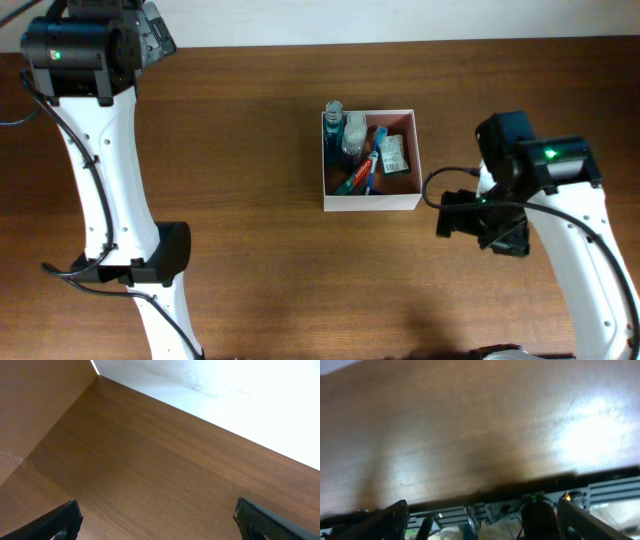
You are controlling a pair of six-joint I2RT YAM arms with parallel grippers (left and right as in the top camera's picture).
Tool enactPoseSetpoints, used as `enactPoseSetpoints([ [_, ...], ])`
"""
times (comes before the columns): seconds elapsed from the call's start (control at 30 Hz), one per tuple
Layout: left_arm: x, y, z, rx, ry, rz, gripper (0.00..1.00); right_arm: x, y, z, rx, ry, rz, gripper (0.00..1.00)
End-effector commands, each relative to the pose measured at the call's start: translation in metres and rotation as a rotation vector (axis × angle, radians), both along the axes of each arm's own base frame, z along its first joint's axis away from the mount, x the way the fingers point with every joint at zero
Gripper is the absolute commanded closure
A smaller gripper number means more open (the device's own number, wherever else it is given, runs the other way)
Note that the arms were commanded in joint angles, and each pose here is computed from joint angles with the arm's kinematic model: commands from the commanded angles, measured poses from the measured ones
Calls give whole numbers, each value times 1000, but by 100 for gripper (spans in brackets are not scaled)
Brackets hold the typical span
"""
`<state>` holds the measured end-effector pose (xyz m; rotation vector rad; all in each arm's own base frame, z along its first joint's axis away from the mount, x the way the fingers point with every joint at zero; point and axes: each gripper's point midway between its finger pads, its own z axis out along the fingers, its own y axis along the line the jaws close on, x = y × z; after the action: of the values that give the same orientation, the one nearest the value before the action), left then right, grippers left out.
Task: Pack container
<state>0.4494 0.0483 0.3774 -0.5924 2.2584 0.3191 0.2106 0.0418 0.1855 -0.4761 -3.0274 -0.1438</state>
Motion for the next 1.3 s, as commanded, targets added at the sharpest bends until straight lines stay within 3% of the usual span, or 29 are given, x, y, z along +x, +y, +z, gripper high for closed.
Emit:
enactPoseSetpoints([
  [0.0, 0, 4, -1, 18, 9, 4, 1, -6, 10, 0, 54, 11, -45, 1],
  [0.77, 0, 4, -1, 18, 9, 4, 1, -1, 20, 2, 117, -13, 3, 1],
  [1.03, 0, 4, -1, 18, 9, 4, 1, 36, 37, 4, 142, -195, 112, 1],
  [1.27, 0, 4, -1, 18, 9, 4, 1, 40, 47, 10, 166, -412, 178, 1],
])
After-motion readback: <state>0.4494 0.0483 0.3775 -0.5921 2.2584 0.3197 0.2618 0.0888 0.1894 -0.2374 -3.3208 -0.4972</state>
